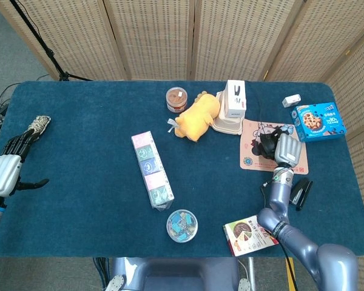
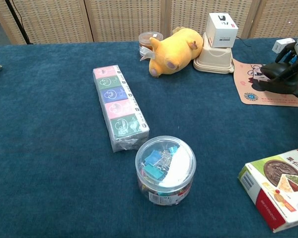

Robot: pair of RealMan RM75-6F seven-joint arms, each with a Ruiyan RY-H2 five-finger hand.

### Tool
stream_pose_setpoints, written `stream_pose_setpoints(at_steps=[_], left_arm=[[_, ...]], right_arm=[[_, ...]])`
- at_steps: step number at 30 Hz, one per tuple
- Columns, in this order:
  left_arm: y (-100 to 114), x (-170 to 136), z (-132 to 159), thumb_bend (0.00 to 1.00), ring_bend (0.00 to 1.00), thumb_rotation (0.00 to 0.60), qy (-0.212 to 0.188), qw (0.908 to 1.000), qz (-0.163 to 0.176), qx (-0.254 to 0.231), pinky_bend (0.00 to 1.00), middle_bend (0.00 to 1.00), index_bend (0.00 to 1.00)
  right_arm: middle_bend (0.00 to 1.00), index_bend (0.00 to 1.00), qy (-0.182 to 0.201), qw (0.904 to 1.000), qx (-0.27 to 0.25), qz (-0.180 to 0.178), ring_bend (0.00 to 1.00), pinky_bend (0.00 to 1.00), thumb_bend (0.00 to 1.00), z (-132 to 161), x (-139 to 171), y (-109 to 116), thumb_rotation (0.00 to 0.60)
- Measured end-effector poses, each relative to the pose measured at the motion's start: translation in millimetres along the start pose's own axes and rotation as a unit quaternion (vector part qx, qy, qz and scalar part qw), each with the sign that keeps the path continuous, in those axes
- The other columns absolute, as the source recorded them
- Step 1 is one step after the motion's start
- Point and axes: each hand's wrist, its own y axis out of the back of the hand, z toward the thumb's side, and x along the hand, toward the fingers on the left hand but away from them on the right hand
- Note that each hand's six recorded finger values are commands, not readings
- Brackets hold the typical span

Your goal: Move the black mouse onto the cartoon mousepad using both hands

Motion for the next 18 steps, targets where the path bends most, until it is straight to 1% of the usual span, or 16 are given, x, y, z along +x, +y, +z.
stream_pose_setpoints(at_steps=[10,18], left_arm=[[-2.4,3.4,-3.7,0.08,0.00,0.600,0.007,1.0000,-0.003,0.000,0.00,0.00,0.00],[-2.3,5.6,-6.3,0.08,0.00,0.600,0.013,0.9999,-0.003,0.000,0.00,0.00,0.00]], right_arm=[[0.49,0.49,-0.014,0.9998,0.001,0.015,0.50,0.58,0.74,-5.1,-11.6,-10.5,0.600],[0.49,0.48,-0.031,0.9990,-0.030,0.012,0.49,0.57,0.74,-3.8,-14.8,-14.2,0.600]])
